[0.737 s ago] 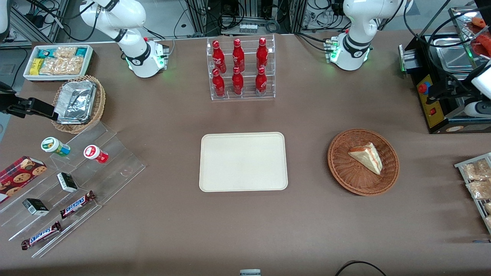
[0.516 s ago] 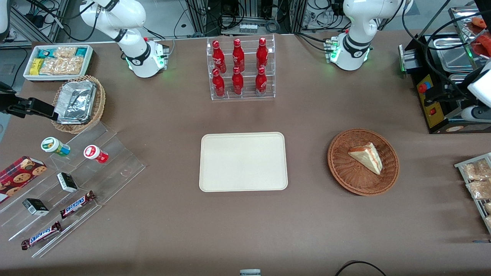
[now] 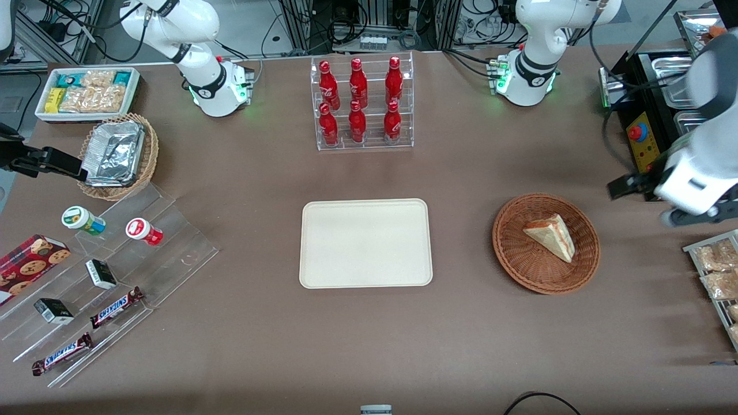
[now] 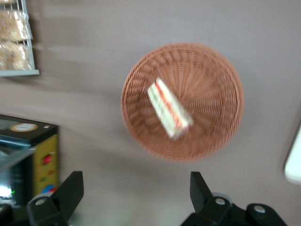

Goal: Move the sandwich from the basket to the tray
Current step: 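Move the left gripper over the wrapped sandwich in the wicker basket, then lower the left gripper and close it on the sandwich, then lift the sandwich and carry it toward the cream tray, then lower the sandwich onto the tray and open the left gripper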

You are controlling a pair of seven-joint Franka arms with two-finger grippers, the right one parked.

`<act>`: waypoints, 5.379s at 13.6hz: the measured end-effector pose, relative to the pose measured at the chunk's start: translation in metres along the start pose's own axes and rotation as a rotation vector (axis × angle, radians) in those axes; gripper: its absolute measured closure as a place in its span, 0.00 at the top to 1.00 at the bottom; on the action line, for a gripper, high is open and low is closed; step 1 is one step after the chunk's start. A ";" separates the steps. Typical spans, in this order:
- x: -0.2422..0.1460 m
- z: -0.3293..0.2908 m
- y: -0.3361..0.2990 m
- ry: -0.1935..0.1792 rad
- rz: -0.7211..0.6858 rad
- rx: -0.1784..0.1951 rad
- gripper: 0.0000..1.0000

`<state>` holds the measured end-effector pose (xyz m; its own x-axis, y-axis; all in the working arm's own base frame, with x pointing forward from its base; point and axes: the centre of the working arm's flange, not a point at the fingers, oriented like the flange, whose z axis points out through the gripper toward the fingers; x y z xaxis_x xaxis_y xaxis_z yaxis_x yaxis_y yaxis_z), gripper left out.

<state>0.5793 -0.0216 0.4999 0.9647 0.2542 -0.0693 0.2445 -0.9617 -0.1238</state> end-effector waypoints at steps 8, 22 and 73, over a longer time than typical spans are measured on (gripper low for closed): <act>-0.032 0.142 0.027 0.118 -0.584 -0.112 1.00; -0.036 0.239 0.044 0.026 -0.597 -0.053 0.99; -0.170 0.017 0.445 0.140 -0.041 -0.064 1.00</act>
<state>0.5227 -0.4914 0.4401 0.9568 0.2814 0.0734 0.2859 -0.9564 -0.0595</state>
